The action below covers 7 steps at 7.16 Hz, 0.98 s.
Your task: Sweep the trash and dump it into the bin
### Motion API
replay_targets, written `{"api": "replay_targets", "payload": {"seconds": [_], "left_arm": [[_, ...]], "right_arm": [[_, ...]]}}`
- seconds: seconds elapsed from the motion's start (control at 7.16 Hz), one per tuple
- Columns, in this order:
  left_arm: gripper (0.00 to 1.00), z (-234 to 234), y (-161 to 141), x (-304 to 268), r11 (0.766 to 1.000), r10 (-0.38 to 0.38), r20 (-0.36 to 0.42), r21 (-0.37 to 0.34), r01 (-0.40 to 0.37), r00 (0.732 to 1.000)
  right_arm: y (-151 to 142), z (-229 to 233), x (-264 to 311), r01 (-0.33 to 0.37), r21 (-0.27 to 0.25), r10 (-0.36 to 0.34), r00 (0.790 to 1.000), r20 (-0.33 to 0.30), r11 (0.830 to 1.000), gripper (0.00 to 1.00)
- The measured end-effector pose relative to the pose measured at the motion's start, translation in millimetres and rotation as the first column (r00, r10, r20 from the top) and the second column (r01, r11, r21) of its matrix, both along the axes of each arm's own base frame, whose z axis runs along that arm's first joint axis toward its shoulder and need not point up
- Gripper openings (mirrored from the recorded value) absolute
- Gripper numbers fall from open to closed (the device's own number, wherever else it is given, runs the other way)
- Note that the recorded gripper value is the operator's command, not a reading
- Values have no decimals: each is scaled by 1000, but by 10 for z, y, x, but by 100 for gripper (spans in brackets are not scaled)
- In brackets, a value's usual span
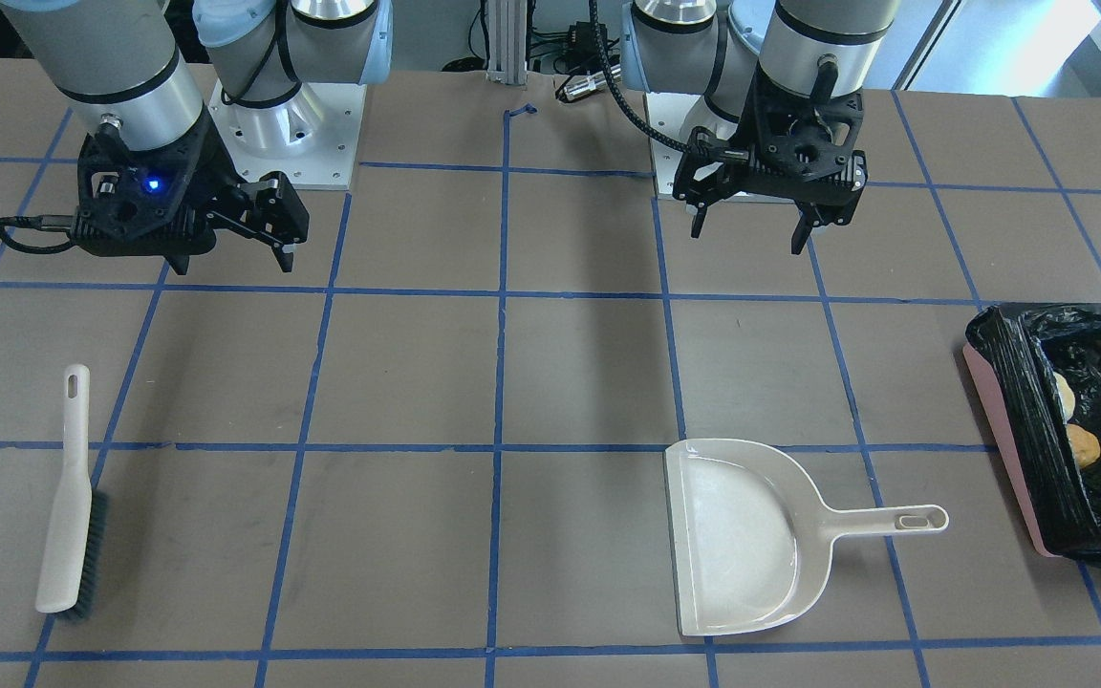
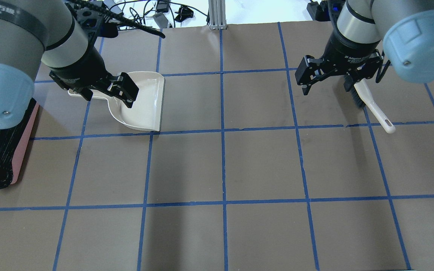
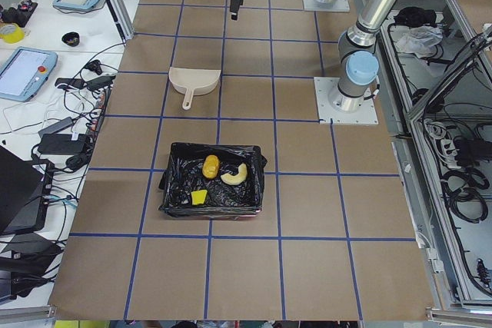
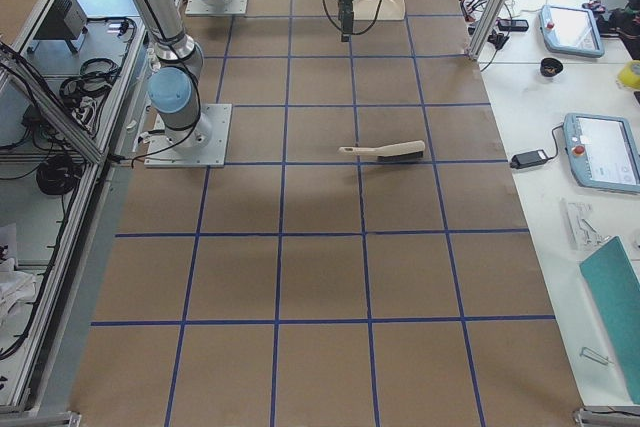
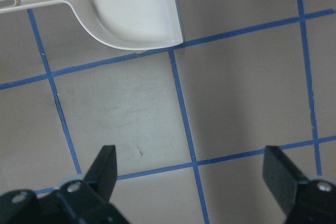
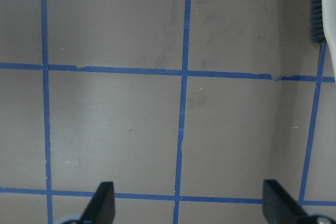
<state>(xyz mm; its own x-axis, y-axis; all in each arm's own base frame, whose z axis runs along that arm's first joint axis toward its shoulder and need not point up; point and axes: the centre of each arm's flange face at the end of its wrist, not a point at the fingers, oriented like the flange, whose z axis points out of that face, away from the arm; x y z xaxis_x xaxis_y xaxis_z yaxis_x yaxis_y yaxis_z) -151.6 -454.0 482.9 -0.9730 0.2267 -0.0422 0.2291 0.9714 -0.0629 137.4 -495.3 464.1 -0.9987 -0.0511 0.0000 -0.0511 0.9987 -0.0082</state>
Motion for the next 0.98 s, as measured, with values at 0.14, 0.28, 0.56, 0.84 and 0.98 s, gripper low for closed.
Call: {"api": "replay_targets", "payload": {"seconds": [0.14, 0.28, 0.56, 0.84, 0.98], "left_arm": [[100, -4, 61, 3, 1000, -13, 3, 19, 13, 1000], [100, 24, 75, 16, 1000, -15, 5, 22, 15, 1000], [100, 52, 37, 74, 1000, 12, 5, 18, -12, 1000], [100, 34, 7, 88, 999, 52, 2, 14, -52, 999], [100, -17, -16, 89, 998, 59, 2, 22, -59, 998]], "right_arm": [[-8, 10, 4, 0, -7, 0, 1000, 4, 1000, 100], [-14, 27, 6, 0, -13, 1, 1000, 7, 1000, 100], [-22, 49, 1, -1, -18, 1, 1000, 4, 1000, 100], [-25, 52, 3, -1, -20, 1, 1000, 3, 1000, 100], [-26, 51, 4, -1, -20, 1, 1000, 4, 1000, 100]]}}
